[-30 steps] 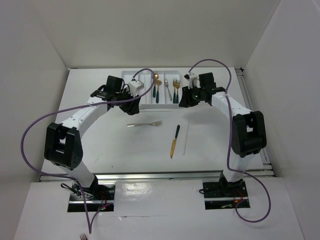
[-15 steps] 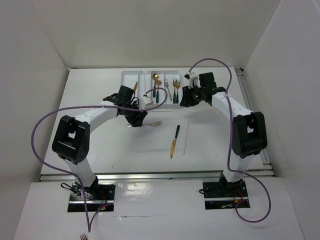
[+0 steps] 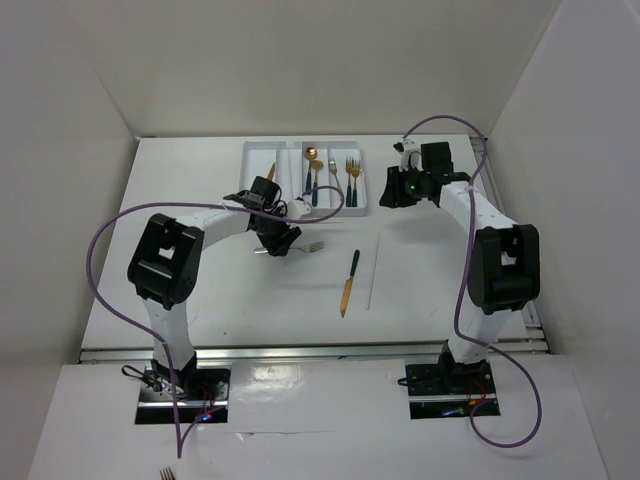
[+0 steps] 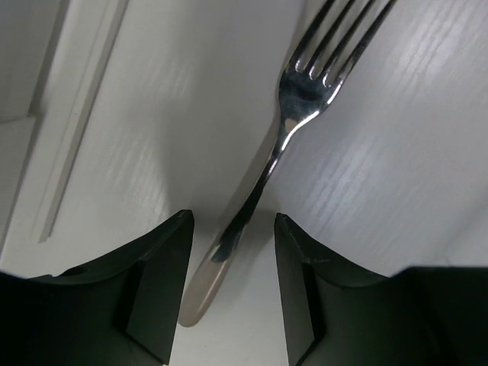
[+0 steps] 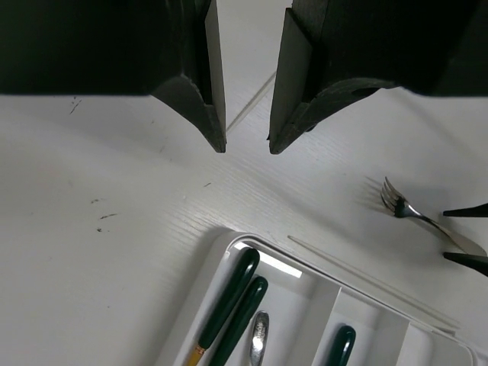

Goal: Sort the eating utensils into containers

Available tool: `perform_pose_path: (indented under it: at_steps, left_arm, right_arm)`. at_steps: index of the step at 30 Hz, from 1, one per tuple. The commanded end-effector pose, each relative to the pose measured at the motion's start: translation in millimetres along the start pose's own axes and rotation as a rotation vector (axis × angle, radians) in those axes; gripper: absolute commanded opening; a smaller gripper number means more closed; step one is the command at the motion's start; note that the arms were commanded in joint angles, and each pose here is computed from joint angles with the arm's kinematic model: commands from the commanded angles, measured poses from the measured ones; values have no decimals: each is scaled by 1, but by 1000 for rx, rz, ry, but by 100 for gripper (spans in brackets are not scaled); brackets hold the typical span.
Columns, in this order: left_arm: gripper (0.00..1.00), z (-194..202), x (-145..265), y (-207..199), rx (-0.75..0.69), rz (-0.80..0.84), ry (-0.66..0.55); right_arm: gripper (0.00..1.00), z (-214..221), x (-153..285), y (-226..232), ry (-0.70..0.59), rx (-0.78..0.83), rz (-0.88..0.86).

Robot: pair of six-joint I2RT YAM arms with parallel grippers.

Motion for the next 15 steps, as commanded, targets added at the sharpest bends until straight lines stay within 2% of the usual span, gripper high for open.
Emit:
perform_pose_path:
  at_steps: [1, 6, 9, 10, 12, 15]
  left_arm:
    - [60, -7, -7, 8, -44, -9, -21]
    - [47, -3, -18, 10, -56, 3, -8]
    - [27, -2, -22, 9, -76, 22, -14]
    - [15, -1, -21, 8, -82, 29, -7]
    - [2, 4, -25, 2, -70, 67, -2]
    - [0, -2, -13, -8, -64, 129, -49]
  right_arm:
    - [37, -13, 3, 3, -31, 9, -13]
    - [37, -16, 5, 1, -34, 3, -7]
    - [37, -16, 4, -1, -28, -1, 4]
    - [37, -16, 4, -1, -28, -1, 4]
    - [37, -15, 6, -5, -24, -11, 11]
    - [37, -17, 9, -6, -36, 4, 36]
Point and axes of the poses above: each gripper's point midway between its finger pads, its own x axis back along the fingers, its own y axis along the line the jaws close on, z = x × y, the point moved 8 cm from there along x, back along the fingers, and after that the axes turned 10 degrees about -x, right-handed, at the moved point
